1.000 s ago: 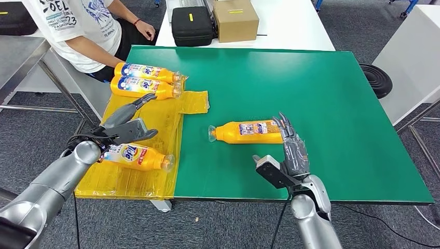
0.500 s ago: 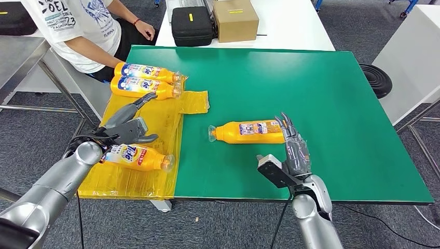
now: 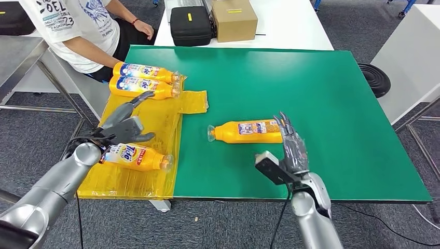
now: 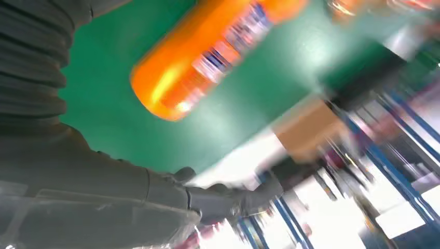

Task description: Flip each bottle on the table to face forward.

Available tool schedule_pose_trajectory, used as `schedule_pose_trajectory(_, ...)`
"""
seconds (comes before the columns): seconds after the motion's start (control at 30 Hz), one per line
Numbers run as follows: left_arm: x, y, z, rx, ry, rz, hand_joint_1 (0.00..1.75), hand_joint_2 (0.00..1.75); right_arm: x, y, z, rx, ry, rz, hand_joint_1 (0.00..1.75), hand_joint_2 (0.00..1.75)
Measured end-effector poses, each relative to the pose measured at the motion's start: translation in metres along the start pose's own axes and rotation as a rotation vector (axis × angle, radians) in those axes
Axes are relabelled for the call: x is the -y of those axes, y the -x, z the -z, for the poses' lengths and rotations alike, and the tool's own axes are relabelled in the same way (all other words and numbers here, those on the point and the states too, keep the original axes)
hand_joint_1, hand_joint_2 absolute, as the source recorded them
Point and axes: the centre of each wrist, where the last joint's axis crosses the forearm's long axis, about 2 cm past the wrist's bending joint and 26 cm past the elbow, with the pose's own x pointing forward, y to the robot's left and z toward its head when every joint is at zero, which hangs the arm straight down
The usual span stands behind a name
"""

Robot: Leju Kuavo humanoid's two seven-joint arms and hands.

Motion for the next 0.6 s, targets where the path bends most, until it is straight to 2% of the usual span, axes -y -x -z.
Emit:
schedule_pose_trajectory(0.1, 0.043, -0.018, -0.005, 0.088, -0.214, -0.121, 0.0, 1.75, 0.023, 0.033, 0.053, -0.09, -0.154, -0.176, 0.0, 1.75)
schedule_pose_trajectory(0.2, 0.072, -0.027, -0.015, 0.089, -0.261, -0.185, 0.0, 1.75, 0.044, 0.054, 0.078, -0.108, -0.184, -0.231, 0.0, 1.75)
schedule_pose_trajectory(0.37, 0.079, -0.033, -0.02, 0.083, -0.312, -0.239, 0.0, 1.75, 0.048, 0.071, 0.082, -0.163, -0.244, -0.233, 0.0, 1.75)
schedule_pose_trajectory(0.6, 0.083, -0.037, -0.022, 0.083, -0.334, -0.272, 0.0, 1.75, 0.046, 0.081, 0.077, -0.187, -0.264, -0.207, 0.0, 1.75)
